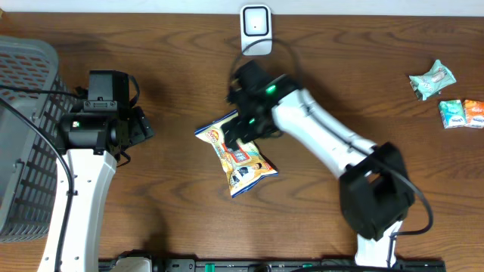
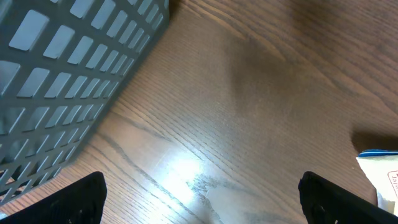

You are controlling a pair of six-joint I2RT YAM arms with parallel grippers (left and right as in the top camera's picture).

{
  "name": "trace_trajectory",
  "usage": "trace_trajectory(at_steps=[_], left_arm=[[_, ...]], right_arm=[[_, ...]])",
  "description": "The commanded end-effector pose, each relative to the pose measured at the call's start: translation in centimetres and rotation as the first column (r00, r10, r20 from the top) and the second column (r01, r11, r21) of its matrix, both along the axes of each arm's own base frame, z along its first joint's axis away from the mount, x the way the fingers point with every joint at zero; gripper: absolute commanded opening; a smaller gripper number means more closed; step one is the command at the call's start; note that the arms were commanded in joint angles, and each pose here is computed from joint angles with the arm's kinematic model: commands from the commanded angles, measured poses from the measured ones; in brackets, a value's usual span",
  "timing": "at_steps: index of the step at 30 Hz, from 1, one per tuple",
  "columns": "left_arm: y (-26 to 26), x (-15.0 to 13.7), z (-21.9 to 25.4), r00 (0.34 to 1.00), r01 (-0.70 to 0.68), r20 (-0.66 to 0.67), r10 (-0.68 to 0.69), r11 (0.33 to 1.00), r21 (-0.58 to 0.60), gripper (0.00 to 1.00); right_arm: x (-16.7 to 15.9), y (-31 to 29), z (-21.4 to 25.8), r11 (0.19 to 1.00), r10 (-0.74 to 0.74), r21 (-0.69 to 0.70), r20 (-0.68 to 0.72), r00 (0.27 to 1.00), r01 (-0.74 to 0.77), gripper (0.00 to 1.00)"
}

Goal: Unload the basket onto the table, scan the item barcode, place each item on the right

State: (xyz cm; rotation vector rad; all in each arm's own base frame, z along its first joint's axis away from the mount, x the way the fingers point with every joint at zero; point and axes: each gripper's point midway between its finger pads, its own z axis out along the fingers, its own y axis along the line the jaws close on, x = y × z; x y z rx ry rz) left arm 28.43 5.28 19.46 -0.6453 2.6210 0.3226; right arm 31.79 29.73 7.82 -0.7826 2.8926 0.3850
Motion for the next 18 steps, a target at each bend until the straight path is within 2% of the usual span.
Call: trace_trajectory(at_steps=[1,6,12,18], left_arm=[[0.4,-0.1,0.1,1.0,-0.006,-0.003,0.006,1.0,0.021,0.98],[0.4,-0.1,0.1,1.0,-0.006,-0.003,0.006,1.0,0.021,0.98],[0.4,-0.1,0.2,1.0,-0.006,-0.003,0.006,1.0,0.021,0.97],[0.4,-0.1,0.1,1.0,-0.006,-0.003,0.006,1.0,0.021,0.98]], right_arm=[[1.0,-0.2,1.1,0.983,-0.046,-0.163,0.21,0.977,0.081,0.99],[-0.5,1.8,0.3,0.971,-0.006,-0.226,0.303,0.953,0.078,0.99],[-2.5,3.3,-2.8,0.965,0.079,-0.263,0.297,0.952,0.002,0.99],[-2.4,2.2,-6.2,0.931,0.126,-0.364,0.317,0.94,-0.002,0.99]])
